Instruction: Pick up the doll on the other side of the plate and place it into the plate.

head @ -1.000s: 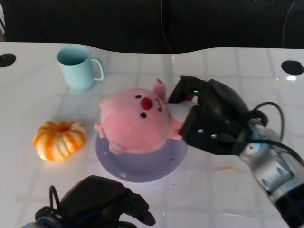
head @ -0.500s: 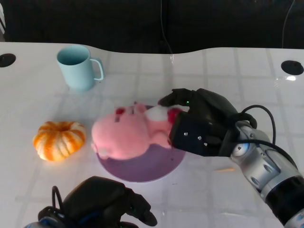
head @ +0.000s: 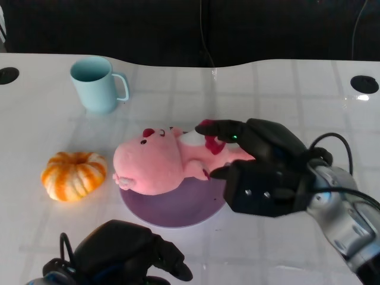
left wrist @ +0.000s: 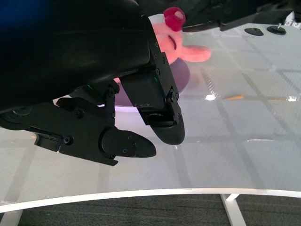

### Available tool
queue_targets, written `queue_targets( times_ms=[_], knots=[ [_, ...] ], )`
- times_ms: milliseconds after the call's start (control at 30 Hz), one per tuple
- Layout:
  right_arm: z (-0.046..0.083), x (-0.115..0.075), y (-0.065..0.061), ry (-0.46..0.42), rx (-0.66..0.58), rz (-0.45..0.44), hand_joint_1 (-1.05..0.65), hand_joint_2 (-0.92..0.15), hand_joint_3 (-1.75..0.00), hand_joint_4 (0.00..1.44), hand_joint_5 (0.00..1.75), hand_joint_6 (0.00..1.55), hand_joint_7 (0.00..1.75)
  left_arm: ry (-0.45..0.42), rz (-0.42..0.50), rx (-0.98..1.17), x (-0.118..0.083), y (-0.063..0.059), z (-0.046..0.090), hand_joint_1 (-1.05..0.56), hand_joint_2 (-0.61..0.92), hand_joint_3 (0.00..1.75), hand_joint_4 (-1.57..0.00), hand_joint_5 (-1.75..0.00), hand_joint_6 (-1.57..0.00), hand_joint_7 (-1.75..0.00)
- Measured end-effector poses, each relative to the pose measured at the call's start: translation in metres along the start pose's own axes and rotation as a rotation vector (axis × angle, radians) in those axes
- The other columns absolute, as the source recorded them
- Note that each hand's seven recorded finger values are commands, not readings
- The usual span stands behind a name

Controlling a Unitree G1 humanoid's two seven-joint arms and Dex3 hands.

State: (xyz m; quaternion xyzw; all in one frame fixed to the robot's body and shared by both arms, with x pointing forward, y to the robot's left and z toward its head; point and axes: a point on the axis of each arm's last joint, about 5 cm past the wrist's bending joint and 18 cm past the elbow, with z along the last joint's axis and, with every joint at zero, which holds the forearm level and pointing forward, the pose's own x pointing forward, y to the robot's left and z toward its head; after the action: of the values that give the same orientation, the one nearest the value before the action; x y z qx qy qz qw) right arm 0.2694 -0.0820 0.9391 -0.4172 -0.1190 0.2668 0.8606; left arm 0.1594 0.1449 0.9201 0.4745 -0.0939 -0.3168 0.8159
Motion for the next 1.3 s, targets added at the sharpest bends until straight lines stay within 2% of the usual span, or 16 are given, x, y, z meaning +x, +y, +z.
queue_targets(
  times_ms=[100, 167, 300, 400, 700, 800, 967, 1033, 1067, 1133, 1233, 1300],
  knots=[
    [0.001, -0.013, -0.003, -0.027, 0.012, -0.014, -0.58, -0.92, -0.16, 0.4, 0.46, 0.47, 0.02, 0.003, -0.002, 0.001, 0.001, 0.0, -0.001, -0.24, 0.92, 0.25, -0.79, -1.28, -1.12, -0.01],
    [0.0, -0.024, -0.006, -0.033, 0.019, -0.046, -0.55, -0.92, -0.18, 0.39, 0.62, 0.54, 0.04, 0.004, -0.002, 0.003, 0.001, 0.0, -0.001, -0.25, 0.92, 0.27, -0.78, -1.24, -1.11, 0.0],
    [-0.004, -0.044, -0.008, -0.043, 0.017, -0.104, -0.47, -0.92, -0.18, 0.52, 0.84, 0.71, 0.12, 0.004, -0.003, 0.003, 0.0, 0.0, -0.002, -0.23, 0.92, 0.23, -0.8, -1.17, -1.11, -0.01],
    [-0.009, -0.063, -0.009, -0.045, 0.034, -0.145, -0.42, -0.92, -0.16, 0.63, 0.93, 0.79, 0.16, 0.01, -0.005, 0.0, -0.002, 0.0, -0.002, -0.22, 0.92, 0.23, -0.8, -1.16, -1.1, 0.0],
    [-0.019, -0.114, -0.014, 0.018, 0.129, -0.242, -0.22, -0.92, -0.09, 0.69, 1.0, 0.87, 0.19, 0.001, 0.011, -0.003, -0.005, 0.005, 0.0, -0.21, 0.92, 0.2, -0.81, -1.19, -1.11, -0.01],
    [-0.021, -0.128, -0.014, 0.045, 0.136, -0.239, -0.17, -0.92, -0.08, 0.68, 1.0, 0.89, 0.2, 0.002, 0.012, -0.004, -0.006, 0.005, 0.0, -0.21, 0.92, 0.2, -0.8, -1.18, -1.11, -0.01],
    [-0.023, -0.146, -0.013, 0.082, 0.17, -0.221, -0.06, -0.92, -0.08, 0.8, 1.02, 1.02, 0.26, 0.011, 0.015, 0.0, -0.009, 0.008, -0.001, -0.22, 0.92, 0.21, -0.79, -1.18, -1.11, -0.01],
    [-0.024, -0.149, -0.009, 0.096, 0.201, -0.224, 0.0, -0.88, -0.21, 0.82, 1.17, 1.06, 0.35, 0.016, 0.015, 0.003, -0.012, 0.009, -0.002, -0.22, 0.92, 0.21, -0.79, -1.18, -1.11, -0.01],
    [-0.026, -0.15, -0.007, 0.102, 0.221, -0.224, 0.03, -0.74, -0.52, 0.83, 1.26, 1.04, 0.51, 0.018, 0.012, 0.003, -0.012, 0.009, -0.002, -0.22, 0.92, 0.21, -0.79, -1.18, -1.11, -0.01],
    [-0.028, -0.15, -0.004, 0.113, 0.253, -0.225, 0.08, -0.52, -0.96, 0.87, 1.35, 0.97, 0.79, 0.021, 0.007, 0.004, -0.013, 0.009, -0.002, -0.21, 0.92, 0.2, -0.8, -1.19, -1.11, -0.01],
    [-0.033, -0.15, 0.0, 0.137, 0.276, -0.214, 0.11, -0.42, -1.17, 0.9, 1.43, 0.93, 0.99, 0.014, 0.001, 0.014, -0.015, 0.009, -0.002, -0.21, 0.92, 0.19, -0.8, -1.2, -1.12, -0.01],
    [-0.036, -0.15, 0.001, 0.14, 0.277, -0.209, 0.1, -0.36, -1.27, 0.86, 1.59, 0.89, 1.15, 0.01, 0.001, 0.017, -0.015, 0.01, -0.001, -0.22, 0.92, 0.19, -0.8, -1.2, -1.11, -0.01]
  ],
)
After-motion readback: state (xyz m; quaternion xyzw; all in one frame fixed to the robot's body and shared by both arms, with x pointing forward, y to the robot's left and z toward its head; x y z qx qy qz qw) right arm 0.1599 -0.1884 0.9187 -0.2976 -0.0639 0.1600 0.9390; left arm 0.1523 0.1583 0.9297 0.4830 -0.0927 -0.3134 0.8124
